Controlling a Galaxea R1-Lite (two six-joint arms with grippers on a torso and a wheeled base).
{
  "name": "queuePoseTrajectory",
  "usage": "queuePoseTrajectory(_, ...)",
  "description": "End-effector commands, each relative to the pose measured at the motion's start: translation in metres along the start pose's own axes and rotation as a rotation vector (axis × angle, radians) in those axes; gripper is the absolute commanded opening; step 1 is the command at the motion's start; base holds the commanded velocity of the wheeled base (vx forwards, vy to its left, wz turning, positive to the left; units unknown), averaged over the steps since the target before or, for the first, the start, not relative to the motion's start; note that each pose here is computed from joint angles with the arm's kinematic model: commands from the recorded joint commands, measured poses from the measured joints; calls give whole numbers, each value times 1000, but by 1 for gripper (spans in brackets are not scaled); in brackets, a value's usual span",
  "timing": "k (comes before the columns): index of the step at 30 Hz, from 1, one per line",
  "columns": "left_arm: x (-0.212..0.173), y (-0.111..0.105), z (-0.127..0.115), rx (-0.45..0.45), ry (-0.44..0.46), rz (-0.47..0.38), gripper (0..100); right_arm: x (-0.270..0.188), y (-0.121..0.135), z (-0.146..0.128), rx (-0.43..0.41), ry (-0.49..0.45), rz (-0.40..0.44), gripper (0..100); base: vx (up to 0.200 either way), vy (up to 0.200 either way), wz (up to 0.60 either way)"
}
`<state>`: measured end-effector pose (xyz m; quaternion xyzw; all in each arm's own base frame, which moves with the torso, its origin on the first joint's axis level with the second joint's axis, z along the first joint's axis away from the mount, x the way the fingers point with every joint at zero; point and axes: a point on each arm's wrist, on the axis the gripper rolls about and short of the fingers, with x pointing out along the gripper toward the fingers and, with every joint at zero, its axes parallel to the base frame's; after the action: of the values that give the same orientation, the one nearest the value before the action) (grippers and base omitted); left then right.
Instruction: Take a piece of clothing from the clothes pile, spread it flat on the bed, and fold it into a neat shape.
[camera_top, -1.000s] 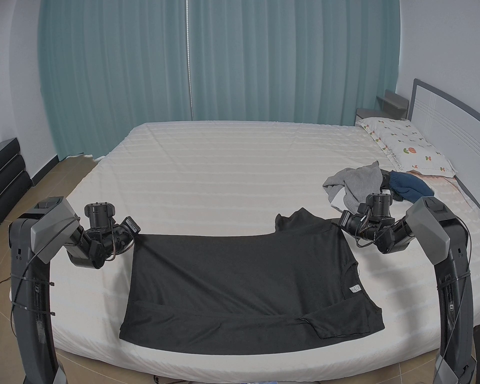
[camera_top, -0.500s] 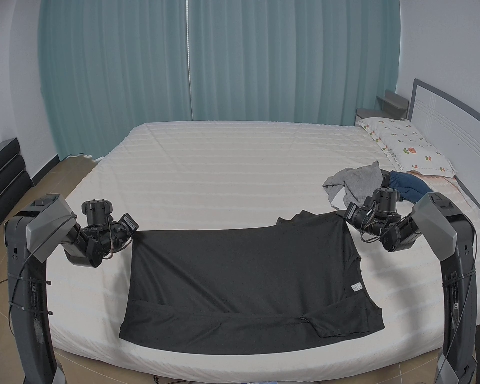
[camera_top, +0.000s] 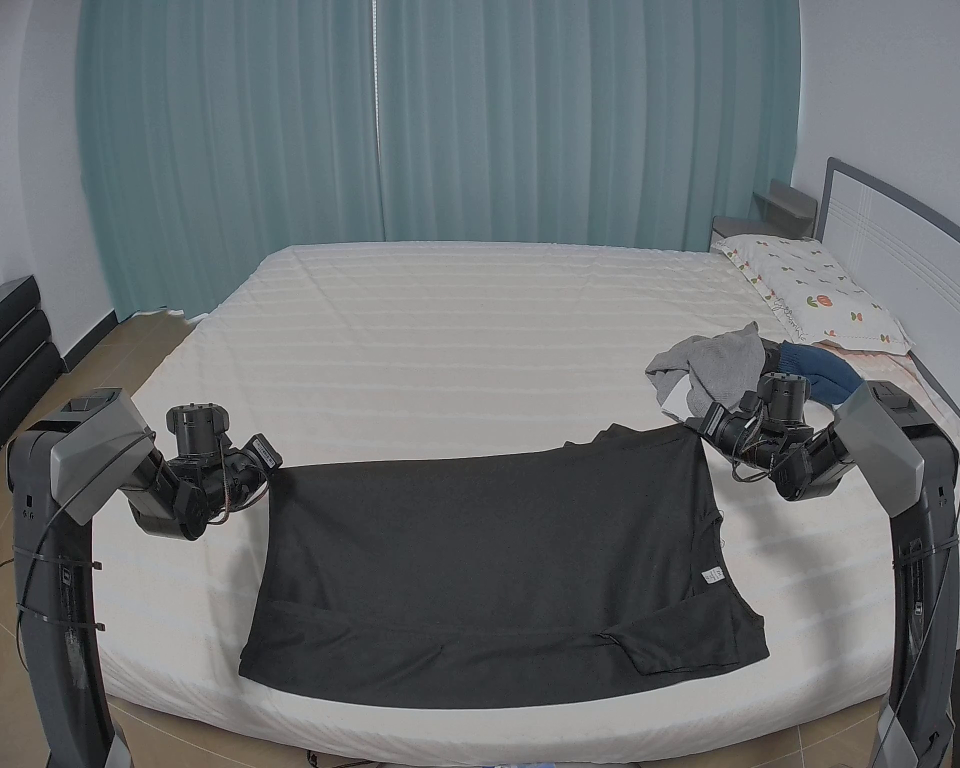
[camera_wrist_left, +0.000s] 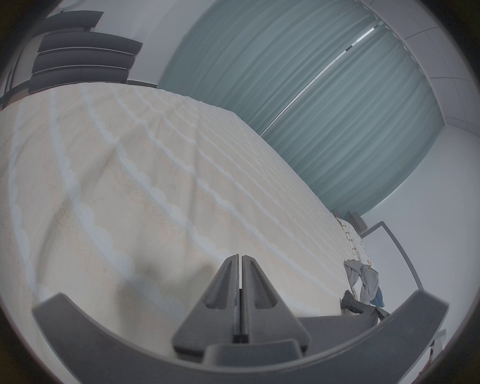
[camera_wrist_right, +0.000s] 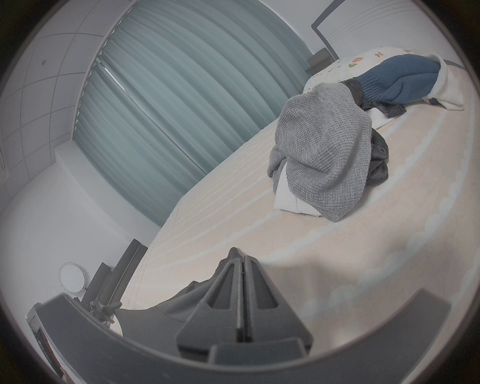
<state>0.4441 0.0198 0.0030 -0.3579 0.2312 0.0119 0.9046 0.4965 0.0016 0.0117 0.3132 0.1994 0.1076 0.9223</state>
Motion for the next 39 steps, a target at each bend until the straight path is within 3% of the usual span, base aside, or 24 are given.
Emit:
queuePoseTrajectory(1,-1,-2,2,4,-12,-10,0,0,0,-4,0,13,-2,0,0,0,0)
queuePoseTrajectory(9,-9,-2,4,11,-17,-7,0,-1,1,-8,-1,24,-1,0,0,0,0)
queuePoseTrajectory(15,-17,0,-4,91,13,11,0,-14,2,-11,5,48,-2,0,0,0,0)
queuePoseTrajectory(28,-42,-1,-8,171,44,31,0,-48,6,-16,26,131,14,0,0,0,0)
queuePoseTrajectory(39,-56,4,-17,173,48,31,0,-68,9,-25,15,135,26,0,0,0,0)
